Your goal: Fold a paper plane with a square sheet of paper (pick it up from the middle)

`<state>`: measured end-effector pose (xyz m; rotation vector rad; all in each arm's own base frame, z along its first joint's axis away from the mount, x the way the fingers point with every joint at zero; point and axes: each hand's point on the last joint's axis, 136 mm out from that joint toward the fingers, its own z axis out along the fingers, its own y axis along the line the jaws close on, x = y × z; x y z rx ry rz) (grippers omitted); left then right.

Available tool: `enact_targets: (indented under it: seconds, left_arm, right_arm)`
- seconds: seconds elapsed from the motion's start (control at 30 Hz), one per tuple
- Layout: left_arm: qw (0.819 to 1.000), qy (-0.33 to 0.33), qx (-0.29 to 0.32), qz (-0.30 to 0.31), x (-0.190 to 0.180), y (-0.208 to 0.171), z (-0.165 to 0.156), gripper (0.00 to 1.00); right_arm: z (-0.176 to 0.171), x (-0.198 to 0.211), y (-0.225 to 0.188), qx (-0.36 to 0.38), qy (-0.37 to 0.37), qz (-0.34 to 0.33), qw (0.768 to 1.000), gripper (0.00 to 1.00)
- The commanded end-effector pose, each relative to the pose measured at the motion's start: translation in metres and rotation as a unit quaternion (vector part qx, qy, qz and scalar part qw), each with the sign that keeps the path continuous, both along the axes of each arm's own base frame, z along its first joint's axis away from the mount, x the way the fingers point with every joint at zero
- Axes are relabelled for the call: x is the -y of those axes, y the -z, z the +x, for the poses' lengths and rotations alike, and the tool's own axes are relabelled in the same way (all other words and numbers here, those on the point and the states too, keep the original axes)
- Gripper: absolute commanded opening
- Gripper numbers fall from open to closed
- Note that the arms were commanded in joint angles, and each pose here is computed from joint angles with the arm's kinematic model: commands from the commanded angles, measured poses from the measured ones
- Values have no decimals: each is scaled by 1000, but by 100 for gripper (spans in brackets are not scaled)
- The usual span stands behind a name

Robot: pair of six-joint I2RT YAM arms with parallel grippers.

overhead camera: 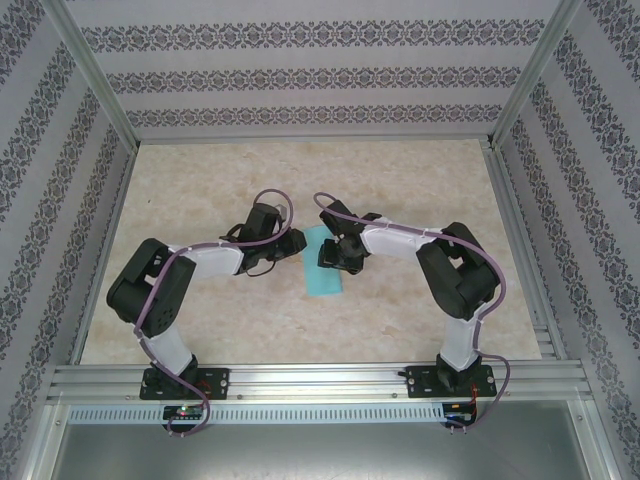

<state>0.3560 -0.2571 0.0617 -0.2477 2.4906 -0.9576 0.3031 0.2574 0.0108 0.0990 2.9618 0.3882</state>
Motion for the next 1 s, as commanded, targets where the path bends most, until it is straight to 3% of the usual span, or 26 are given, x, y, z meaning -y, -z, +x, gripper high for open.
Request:
enact_targets:
  seconds: [0.0, 0.97]
  left_arm:
    - [999, -16, 27, 17, -10, -19, 10, 26]
    - [999, 23, -12, 27, -1, 6, 8, 22]
  right_arm:
    - [-17, 41, 54, -42, 14, -103, 994, 51]
    - [-28, 51, 77, -71, -22, -135, 988, 53]
